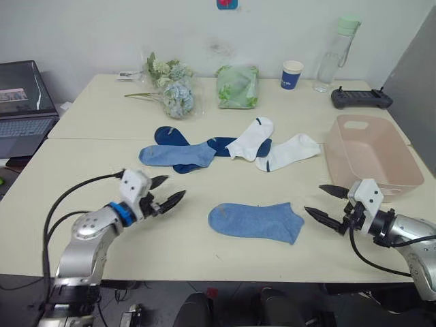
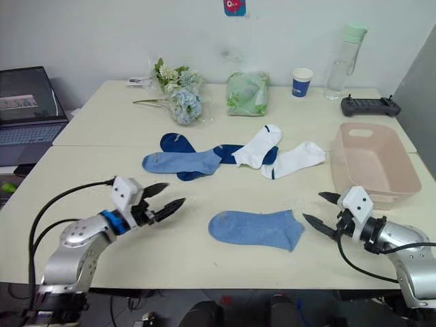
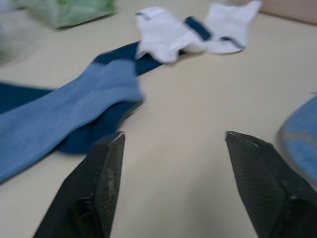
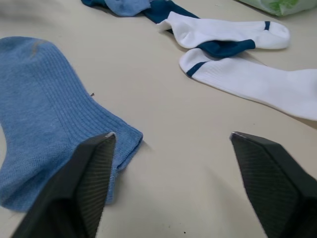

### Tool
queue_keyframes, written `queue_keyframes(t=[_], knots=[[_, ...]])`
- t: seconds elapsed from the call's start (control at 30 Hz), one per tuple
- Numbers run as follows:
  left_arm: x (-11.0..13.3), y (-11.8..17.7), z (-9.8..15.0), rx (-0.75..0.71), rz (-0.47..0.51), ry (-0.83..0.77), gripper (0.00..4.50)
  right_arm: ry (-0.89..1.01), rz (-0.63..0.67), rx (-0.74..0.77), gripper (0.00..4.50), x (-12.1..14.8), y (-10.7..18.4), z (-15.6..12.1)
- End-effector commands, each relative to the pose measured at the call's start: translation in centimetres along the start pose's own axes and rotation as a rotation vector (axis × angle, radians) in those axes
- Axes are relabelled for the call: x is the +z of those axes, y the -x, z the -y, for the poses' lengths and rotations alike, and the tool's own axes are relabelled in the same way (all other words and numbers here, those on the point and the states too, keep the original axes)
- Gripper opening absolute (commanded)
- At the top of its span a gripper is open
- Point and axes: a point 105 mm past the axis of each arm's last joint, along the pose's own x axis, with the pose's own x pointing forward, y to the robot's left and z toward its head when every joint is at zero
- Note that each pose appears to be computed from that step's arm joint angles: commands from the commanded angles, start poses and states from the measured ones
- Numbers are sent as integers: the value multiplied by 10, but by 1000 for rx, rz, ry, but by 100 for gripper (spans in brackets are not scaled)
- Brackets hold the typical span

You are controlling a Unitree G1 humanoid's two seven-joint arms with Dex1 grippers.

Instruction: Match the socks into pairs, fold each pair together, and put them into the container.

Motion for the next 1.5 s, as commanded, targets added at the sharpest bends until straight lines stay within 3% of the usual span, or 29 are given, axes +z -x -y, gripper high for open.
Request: queue_keyframes(t=[0.03,0.17,0.3,0.5,0.73,0.83,0.97,1.33,1.5], knots=[[-2,12,-9,97,14,-17,447,14,33,-60,450,7,3,3],[-4,10,-5,108,6,-15,447,0,53,-94,450,10,-2,2],[4,-13,-4,70,-8,-65,447,17,74,-82,450,18,-12,-1],[30,-76,2,2,6,-277,447,37,106,-45,450,38,-27,-8],[23,-106,-5,17,-48,-331,447,38,121,-41,450,50,-33,-12],[25,-115,-2,4,-29,-348,447,37,126,-53,450,51,-33,-10],[30,-121,1,-8,3,-360,358,35,127,-60,450,52,-34,-9],[34,-130,9,-54,12,-478,2,28,125,-71,450,48,-33,-6],[40,-129,5,-37,36,-476,2,24,127,-64,450,48,-35,-10]])
